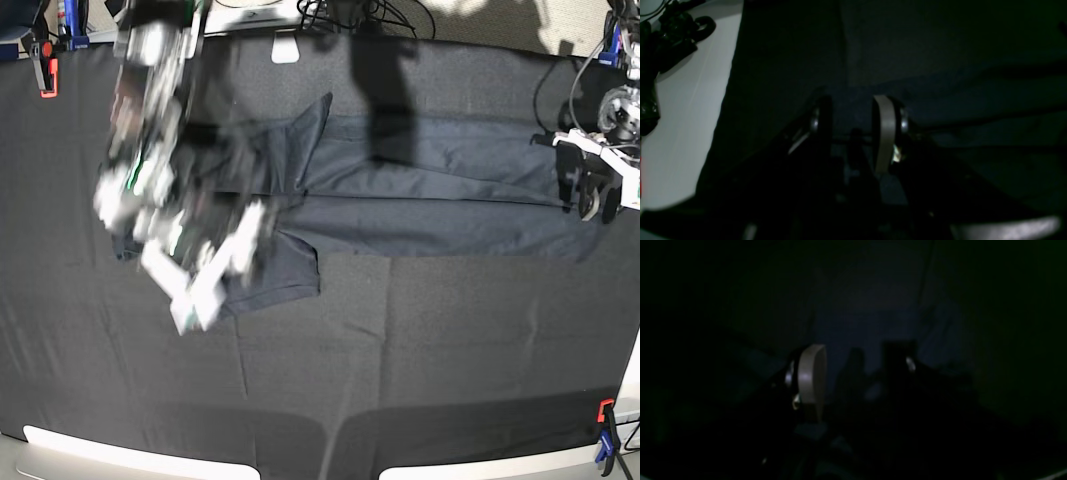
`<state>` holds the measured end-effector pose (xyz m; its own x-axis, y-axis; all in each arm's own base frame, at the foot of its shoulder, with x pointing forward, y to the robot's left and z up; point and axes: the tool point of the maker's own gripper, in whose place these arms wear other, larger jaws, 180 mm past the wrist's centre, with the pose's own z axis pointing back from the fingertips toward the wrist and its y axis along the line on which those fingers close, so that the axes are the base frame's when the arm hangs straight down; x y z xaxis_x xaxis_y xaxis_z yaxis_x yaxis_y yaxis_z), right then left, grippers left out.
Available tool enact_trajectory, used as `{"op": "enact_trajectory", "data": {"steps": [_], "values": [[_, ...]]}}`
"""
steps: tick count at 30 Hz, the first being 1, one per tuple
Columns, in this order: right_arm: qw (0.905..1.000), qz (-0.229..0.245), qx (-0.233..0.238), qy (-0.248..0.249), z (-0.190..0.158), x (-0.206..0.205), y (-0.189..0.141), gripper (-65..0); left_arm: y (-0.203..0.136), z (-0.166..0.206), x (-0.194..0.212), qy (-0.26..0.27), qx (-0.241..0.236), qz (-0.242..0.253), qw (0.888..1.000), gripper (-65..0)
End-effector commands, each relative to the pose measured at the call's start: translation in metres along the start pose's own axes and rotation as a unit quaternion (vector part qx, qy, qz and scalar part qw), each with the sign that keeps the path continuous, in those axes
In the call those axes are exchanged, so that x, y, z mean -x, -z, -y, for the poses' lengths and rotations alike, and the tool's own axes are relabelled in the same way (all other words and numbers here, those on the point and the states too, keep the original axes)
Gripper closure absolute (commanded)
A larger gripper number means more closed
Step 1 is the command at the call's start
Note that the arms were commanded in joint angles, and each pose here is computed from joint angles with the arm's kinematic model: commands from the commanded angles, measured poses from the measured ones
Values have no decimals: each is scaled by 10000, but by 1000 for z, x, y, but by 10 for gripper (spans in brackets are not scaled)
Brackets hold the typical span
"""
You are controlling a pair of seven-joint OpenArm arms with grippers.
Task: Layout the t-shirt on the table in an organized manner, then fold the t-shirt properly
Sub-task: 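Lower the right gripper to the collar end and grasp the shirt edge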
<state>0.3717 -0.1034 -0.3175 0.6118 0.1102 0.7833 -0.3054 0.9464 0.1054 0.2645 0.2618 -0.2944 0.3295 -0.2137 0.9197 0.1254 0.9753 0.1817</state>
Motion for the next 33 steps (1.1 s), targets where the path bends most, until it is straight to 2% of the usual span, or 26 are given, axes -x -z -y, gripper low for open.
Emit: {"op": "enact_trajectory", "data": {"steps": [1, 4, 9, 13, 18, 24, 33], "values": [[9999, 121, 57, -16, 10, -16, 3, -287, -1, -6, -15, 63, -55, 250, 9997, -174], [9991, -384, 192, 29, 37, -10, 23, -287, -1, -6, -15, 65, -56, 251, 9996, -174], [9922, -1144, 437, 236, 91, 2, 41, -287, -1, -6, -15, 63, -56, 258, 9996, -175], [9864, -1464, 446, 593, 127, 4, 44, -287, -1, -5, -17, 61, -55, 309, 9995, -174], [9767, -1747, 217, 1225, 143, 10, 52, -287, -1, -6, -19, 61, -57, 372, 9993, -175], [9691, -1843, 13, 1639, 140, 17, 67, -287, -1, -5, -19, 62, -55, 366, 9993, -175], [9782, -1406, -138, 1522, 131, 4, 80, -287, -1, -5, -19, 62, -55, 366, 9993, -174]]}}
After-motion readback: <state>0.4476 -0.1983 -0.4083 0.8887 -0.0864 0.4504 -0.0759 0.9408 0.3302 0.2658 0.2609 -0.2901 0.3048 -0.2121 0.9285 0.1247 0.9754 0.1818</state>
